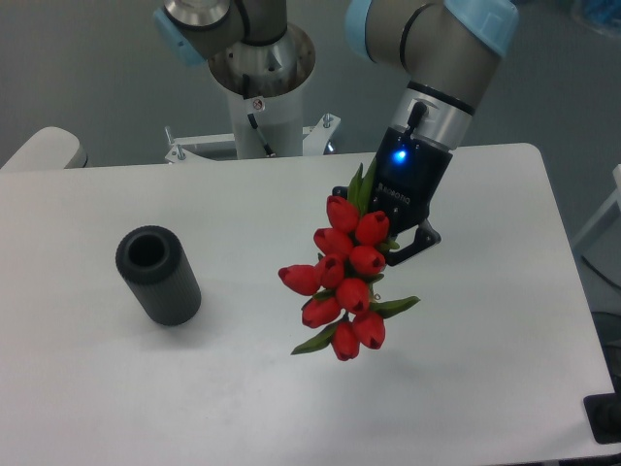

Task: Place the flowers on the table
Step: 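Hold the red tulip bunch in the gripper and begin moving it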

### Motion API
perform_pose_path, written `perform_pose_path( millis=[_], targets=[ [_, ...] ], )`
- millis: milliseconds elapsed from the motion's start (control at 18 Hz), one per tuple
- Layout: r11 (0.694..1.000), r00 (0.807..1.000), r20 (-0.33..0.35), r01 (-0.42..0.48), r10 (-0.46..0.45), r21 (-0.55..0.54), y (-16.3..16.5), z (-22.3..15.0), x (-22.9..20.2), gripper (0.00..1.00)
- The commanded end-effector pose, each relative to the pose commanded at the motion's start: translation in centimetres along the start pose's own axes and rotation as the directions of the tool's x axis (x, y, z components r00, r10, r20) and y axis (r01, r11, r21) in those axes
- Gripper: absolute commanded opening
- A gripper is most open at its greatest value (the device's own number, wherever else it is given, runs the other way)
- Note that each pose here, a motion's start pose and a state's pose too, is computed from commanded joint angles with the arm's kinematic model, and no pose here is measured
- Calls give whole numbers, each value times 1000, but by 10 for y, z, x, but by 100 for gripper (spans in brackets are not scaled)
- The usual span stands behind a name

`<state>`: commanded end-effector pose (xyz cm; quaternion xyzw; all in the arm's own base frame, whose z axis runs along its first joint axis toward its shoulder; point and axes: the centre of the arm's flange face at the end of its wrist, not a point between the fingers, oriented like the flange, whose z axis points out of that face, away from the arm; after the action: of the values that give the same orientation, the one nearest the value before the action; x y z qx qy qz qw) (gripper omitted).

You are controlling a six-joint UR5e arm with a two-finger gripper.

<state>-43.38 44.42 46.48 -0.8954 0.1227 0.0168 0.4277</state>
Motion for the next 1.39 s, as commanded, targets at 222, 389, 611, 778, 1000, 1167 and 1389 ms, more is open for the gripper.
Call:
perform_pose_path(
  millis=[222, 389, 611, 778, 1000, 1167, 1389],
  targets=[
    [1000, 1000, -9, -6, 5, -11, -1, 7, 6, 20],
    [1000, 1000, -7, -8, 8, -10, -2, 6, 6, 20],
    [1000, 1000, -4, -7, 7, -14, -1, 5, 5, 20],
    [1000, 1000, -1, -11, 11, -14, -5, 4, 5, 20],
    [999, 1000, 6, -15, 15, -52, -3, 7, 7, 20],
    [997, 999, 11, -29, 30, -75, -8, 8, 13, 20],
    [991, 999, 17, -41, 44, -124, -10, 13, 20, 20]
  ],
)
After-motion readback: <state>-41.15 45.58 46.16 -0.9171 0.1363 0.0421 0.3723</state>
